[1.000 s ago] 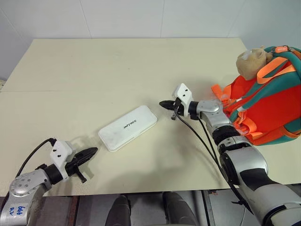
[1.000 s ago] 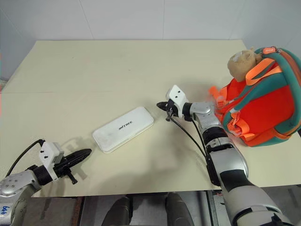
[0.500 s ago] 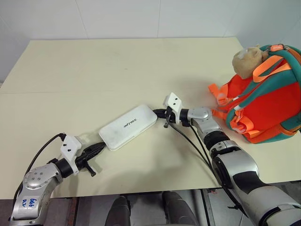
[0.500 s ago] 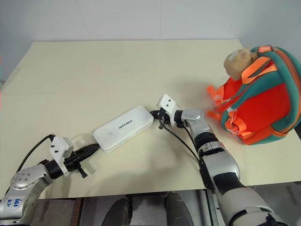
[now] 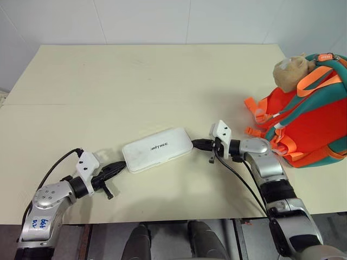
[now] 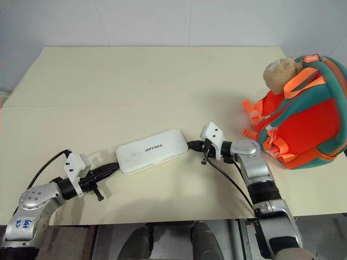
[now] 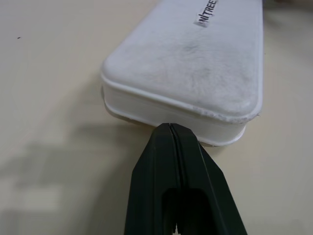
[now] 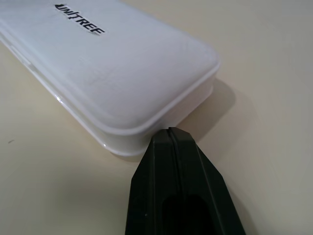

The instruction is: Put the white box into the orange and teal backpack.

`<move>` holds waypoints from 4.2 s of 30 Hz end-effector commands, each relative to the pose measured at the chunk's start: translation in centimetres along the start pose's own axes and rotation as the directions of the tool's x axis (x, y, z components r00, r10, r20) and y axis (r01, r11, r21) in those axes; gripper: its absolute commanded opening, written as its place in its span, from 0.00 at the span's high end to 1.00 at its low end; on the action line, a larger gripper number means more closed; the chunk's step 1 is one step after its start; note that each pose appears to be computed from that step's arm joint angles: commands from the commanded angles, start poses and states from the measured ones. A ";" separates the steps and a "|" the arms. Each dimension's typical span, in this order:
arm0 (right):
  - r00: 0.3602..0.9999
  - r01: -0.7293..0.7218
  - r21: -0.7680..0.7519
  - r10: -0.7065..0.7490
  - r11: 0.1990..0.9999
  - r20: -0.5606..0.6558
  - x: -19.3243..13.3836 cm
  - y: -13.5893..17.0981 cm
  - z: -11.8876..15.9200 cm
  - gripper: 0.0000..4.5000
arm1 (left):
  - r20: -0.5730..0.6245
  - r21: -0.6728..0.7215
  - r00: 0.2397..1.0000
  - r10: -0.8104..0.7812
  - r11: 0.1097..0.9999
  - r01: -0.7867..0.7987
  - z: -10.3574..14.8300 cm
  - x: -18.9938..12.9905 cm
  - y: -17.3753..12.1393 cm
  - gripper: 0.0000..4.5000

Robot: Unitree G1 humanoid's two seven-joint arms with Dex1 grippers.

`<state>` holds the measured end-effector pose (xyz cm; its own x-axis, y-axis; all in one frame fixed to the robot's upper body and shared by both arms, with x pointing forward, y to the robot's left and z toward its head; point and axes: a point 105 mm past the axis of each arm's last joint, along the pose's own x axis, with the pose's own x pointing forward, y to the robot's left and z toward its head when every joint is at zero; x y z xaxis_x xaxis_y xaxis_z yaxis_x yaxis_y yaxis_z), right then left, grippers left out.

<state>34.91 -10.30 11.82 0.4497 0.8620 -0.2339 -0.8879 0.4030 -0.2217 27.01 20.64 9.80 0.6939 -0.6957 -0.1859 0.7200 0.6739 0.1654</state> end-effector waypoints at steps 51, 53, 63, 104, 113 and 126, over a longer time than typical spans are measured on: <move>0.971 0.027 0.294 0.045 0.955 -0.234 -10.5 5.3 -0.8 0.49 | -0.145 -0.028 0.977 -0.160 0.987 0.157 -0.1 -2.5 1.3 0.66; 0.975 0.023 0.317 0.049 0.948 -0.216 -10.9 4.8 0.1 0.33 | -0.124 -0.069 0.982 -0.142 0.989 0.134 0.4 -3.2 2.2 0.51; 0.989 -0.059 0.527 0.122 0.848 -0.087 -9.4 5.1 4.4 0.00 | -0.022 -0.387 0.942 -0.334 0.872 0.300 4.1 -3.4 1.1 0.00; 0.966 -0.047 0.596 0.189 0.802 -0.177 -3.8 6.6 2.3 0.00 | -0.120 -0.740 0.846 -0.519 0.615 0.273 2.0 4.2 -2.8 0.00; 0.951 -0.042 0.550 0.201 0.834 -0.233 -4.6 6.4 0.5 0.00 | 0.048 -0.858 0.844 -0.534 0.411 0.308 4.8 3.0 -1.6 0.00; 0.947 -0.081 0.504 0.224 0.860 -0.231 -5.5 6.4 -0.3 0.00 | 0.136 -0.901 0.784 -0.606 0.252 0.352 5.6 2.3 -3.2 0.09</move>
<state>27.05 -12.09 11.96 0.2565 0.8474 -0.4649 -0.8536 0.4242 0.3024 26.90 15.98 13.71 0.1416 -0.9773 -0.1578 0.4004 0.2023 -0.8937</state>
